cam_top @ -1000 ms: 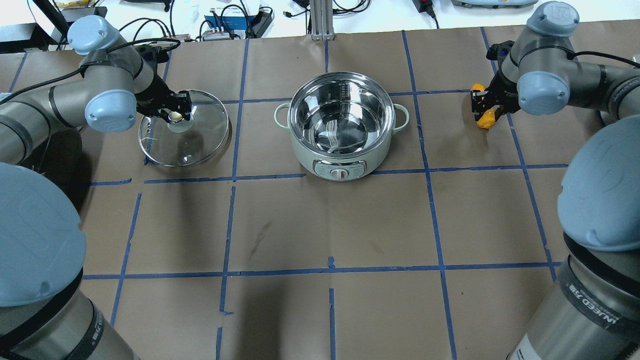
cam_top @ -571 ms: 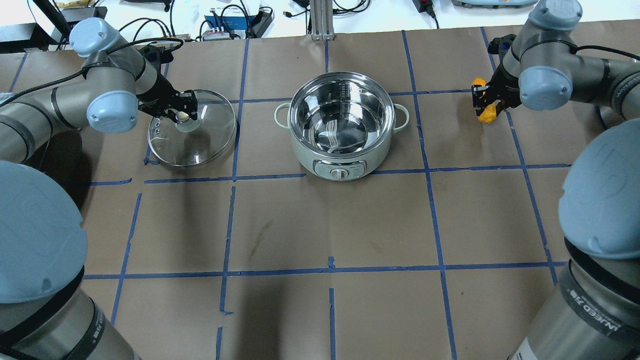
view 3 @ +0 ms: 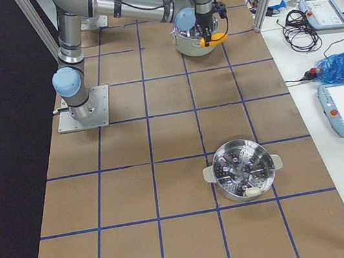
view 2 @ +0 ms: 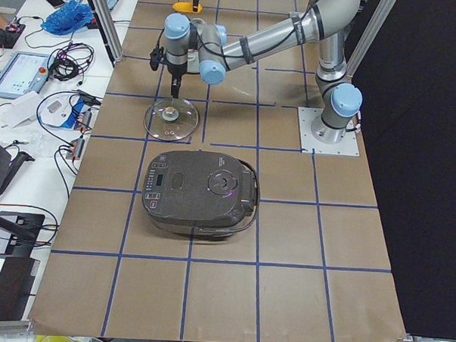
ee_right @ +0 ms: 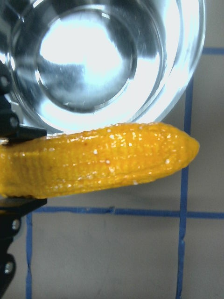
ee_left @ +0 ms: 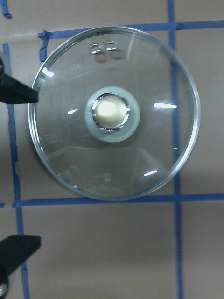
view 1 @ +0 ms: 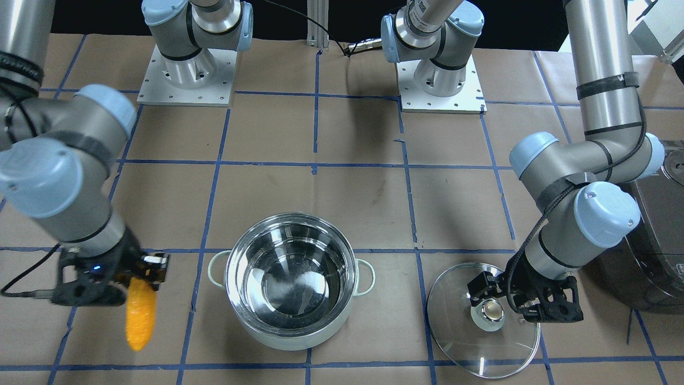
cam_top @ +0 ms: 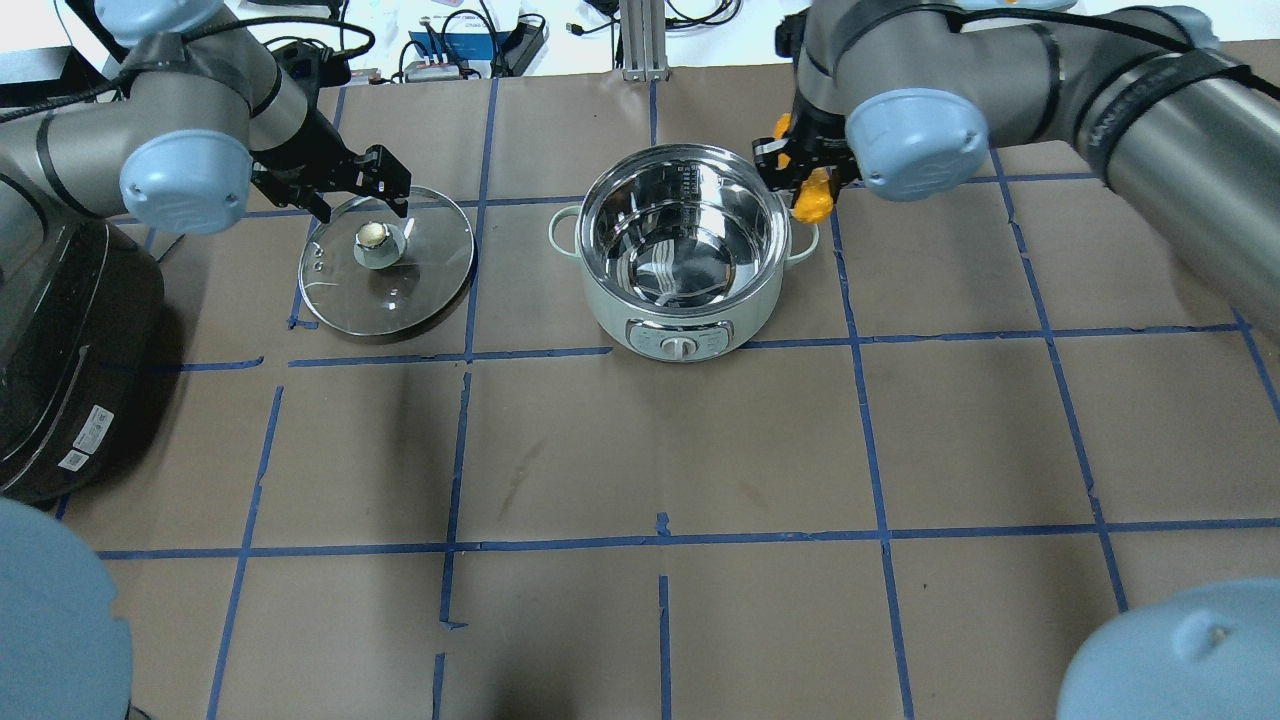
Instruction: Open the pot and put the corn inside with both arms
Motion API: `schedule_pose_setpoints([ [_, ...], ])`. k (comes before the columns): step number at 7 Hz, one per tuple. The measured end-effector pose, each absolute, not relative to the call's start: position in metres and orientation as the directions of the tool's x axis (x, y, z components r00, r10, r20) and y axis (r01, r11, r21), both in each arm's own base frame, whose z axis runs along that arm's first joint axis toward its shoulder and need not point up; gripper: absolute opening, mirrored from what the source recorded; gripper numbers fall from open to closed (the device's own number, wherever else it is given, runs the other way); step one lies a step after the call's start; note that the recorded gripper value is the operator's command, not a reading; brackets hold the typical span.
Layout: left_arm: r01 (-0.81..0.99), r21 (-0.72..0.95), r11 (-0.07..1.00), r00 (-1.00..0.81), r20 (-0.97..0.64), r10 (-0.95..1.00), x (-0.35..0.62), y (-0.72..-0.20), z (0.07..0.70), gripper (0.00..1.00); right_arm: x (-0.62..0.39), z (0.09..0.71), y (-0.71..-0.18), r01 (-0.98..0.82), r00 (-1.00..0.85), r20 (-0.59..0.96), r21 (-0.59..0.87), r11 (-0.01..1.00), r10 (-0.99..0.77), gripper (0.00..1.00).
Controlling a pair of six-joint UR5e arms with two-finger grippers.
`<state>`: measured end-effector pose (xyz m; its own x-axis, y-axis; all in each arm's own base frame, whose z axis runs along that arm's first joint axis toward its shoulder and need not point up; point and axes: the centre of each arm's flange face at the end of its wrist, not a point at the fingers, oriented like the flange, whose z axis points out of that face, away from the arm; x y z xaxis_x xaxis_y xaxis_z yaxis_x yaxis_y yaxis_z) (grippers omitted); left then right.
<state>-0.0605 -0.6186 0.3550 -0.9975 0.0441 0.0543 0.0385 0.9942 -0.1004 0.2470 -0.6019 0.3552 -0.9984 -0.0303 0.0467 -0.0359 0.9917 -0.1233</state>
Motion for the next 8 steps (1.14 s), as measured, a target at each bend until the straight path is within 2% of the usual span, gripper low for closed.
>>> schedule_pose_setpoints([
  [2, 0.070, -0.085, 0.994, -0.997, 0.031, 0.073, -0.096, -0.555, 0.439, 1.00, 0.323, 0.332, -0.574, 0.041, -0.999, 0.028, -0.116, 0.992, 0.045, 0.11],
  [3, 0.077, -0.079, 0.994, -0.996, 0.031, 0.080, -0.110, -0.530, 0.462, 1.00, 0.338, 0.311, -0.575, 0.049, -0.998, 0.025, -0.113, 0.992, 0.052, 0.27],
  [4, 0.081, -0.072, 0.994, -0.996, 0.034, 0.084, -0.123, -0.514, 0.475, 1.00, 0.344, 0.293, -0.578, 0.051, -0.998, 0.026, -0.109, 0.993, 0.054, 0.59],
  [5, 0.092, -0.071, 0.993, -0.995, 0.035, 0.095, -0.133, -0.503, 0.482, 1.00, 0.346, 0.278, -0.580, 0.052, -0.998, 0.029, -0.099, 0.994, 0.055, 0.80],
  [7, 0.127, -0.086, 0.988, -0.991, 0.022, 0.129, -0.140, -0.494, 0.492, 1.00, 0.346, 0.265, -0.581, 0.050, -0.998, 0.036, -0.086, 0.995, 0.053, 1.00],
  [8, 0.146, -0.096, 0.985, -0.989, 0.007, 0.147, -0.139, -0.493, 0.495, 1.00, 0.341, 0.272, -0.583, 0.053, -0.998, 0.035, -0.093, 0.994, 0.056, 1.00],
])
